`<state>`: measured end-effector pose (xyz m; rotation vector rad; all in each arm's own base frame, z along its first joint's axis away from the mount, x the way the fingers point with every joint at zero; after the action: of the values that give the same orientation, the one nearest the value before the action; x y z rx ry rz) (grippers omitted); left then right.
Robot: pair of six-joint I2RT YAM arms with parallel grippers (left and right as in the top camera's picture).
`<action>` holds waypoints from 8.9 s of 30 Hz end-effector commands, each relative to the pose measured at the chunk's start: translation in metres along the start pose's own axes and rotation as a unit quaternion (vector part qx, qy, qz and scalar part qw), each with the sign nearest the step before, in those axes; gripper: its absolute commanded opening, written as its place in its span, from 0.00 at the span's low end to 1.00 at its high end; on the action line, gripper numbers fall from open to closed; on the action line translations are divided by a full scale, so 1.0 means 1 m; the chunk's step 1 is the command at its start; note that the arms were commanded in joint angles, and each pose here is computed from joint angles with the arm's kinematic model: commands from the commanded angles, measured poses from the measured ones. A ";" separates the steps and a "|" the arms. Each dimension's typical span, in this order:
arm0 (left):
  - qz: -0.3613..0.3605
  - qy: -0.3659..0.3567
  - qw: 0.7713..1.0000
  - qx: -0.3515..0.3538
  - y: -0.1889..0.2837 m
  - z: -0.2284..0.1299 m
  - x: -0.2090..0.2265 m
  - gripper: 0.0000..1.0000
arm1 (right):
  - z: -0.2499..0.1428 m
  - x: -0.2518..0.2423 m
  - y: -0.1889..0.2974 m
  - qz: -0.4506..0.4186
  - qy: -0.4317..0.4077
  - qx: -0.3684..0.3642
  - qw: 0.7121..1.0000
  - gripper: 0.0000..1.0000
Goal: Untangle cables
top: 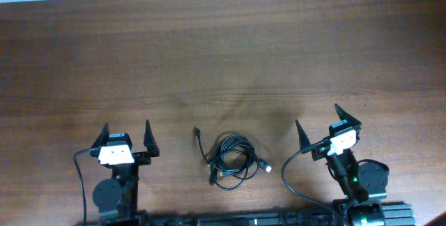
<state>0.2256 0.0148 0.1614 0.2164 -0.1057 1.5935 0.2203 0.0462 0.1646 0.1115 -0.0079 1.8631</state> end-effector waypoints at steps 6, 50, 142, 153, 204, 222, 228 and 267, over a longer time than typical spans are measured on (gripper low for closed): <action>-0.043 0.004 0.999 -0.022 0.003 0.015 -0.011 0.99 | -0.001 -0.002 0.000 -0.007 0.004 -0.001 1.000 0.99; -0.466 -0.317 0.740 0.366 -0.038 -0.007 -0.212 0.99 | -0.001 -0.002 0.000 -0.007 0.004 -0.001 1.000 0.99; -0.535 -0.055 0.842 0.047 -0.104 0.178 -0.237 0.00 | 0.113 0.029 0.022 0.048 -0.244 0.019 0.968 0.99; -0.565 -0.235 0.785 -0.100 -0.091 0.183 -0.244 0.00 | 0.155 0.072 -0.032 0.214 -0.295 0.168 0.916 0.99; -0.497 0.043 0.866 0.019 -0.083 0.238 -0.206 0.99 | 0.189 0.103 -0.044 0.425 -0.033 0.030 0.904 0.04; -0.538 0.033 0.842 -0.034 -0.059 0.261 -0.239 0.99 | 0.215 0.107 -0.038 0.441 -0.070 0.008 0.895 0.04; -0.538 0.033 0.841 -0.033 -0.061 0.260 -0.240 0.38 | 0.214 0.108 -0.036 0.446 -0.076 0.013 0.892 0.04; -0.403 0.074 0.901 0.144 -0.098 0.191 -0.224 0.00 | 0.167 0.066 -0.076 0.264 -0.181 0.103 0.942 0.71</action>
<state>0.3488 -0.2275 0.2836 0.3647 0.2988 0.8001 0.2866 0.1198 0.3269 0.6964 -0.1149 2.3395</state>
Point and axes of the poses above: each gripper's point midway between its finger pads, its own y axis back along the fingers, its own x axis along the line the jaws close on, z = x × y, the point moved 2 cm from there along y, back along the fingers, and after that the axes turned 12 degrees about -y, right-handed, at the moved point
